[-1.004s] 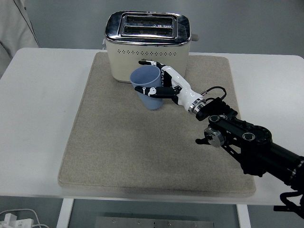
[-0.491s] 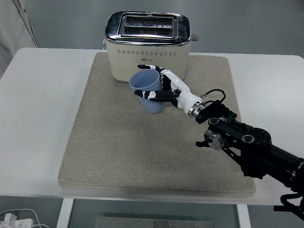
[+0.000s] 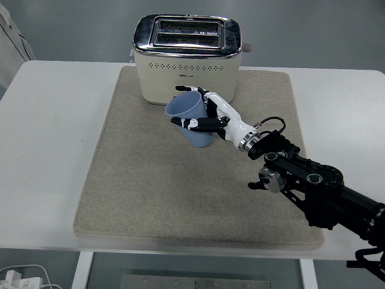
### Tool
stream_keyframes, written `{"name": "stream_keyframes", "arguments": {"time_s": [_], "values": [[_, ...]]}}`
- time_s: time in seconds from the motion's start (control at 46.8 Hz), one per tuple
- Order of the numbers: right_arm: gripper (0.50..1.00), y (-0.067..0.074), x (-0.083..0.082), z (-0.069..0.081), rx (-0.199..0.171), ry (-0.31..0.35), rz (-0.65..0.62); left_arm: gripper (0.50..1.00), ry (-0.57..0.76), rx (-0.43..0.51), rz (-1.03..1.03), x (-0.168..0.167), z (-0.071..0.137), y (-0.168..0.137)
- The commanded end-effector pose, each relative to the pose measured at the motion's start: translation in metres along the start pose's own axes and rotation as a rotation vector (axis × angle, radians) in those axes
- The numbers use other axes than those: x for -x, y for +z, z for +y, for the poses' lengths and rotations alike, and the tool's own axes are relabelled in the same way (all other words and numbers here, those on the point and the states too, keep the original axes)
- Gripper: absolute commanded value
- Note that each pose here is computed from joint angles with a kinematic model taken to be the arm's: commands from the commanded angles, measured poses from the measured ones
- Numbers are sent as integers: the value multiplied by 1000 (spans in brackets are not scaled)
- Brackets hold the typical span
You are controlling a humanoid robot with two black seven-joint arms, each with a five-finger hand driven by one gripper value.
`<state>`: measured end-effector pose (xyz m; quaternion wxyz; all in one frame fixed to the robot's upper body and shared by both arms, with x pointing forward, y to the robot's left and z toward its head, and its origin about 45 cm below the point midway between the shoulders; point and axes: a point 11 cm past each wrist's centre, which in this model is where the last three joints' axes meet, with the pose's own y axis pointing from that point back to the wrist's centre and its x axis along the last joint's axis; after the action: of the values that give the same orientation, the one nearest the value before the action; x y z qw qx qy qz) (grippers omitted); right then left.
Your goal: Put the water cup in front of the bread machine
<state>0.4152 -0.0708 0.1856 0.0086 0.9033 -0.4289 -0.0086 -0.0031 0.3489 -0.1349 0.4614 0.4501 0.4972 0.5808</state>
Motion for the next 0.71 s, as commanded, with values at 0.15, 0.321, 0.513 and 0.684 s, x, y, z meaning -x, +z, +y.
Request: {"name": "stream_keyframes", "arguments": {"time_s": [0.15,0.321,0.513,0.684], "values": [[500,0,0,0,-1,0,-3,1000,2,-1,-1,-1,0,0],[500,-2,1,-1,-5,-5,-5,1000,0,0,1,0,0,0],[506,-2,1,-1,-7,-6,-8,1000,0,-1,-1,0,0,0],[570,-3,3,-1,-7,-11,-9,1000,0,0,1,0,0,0]]}}
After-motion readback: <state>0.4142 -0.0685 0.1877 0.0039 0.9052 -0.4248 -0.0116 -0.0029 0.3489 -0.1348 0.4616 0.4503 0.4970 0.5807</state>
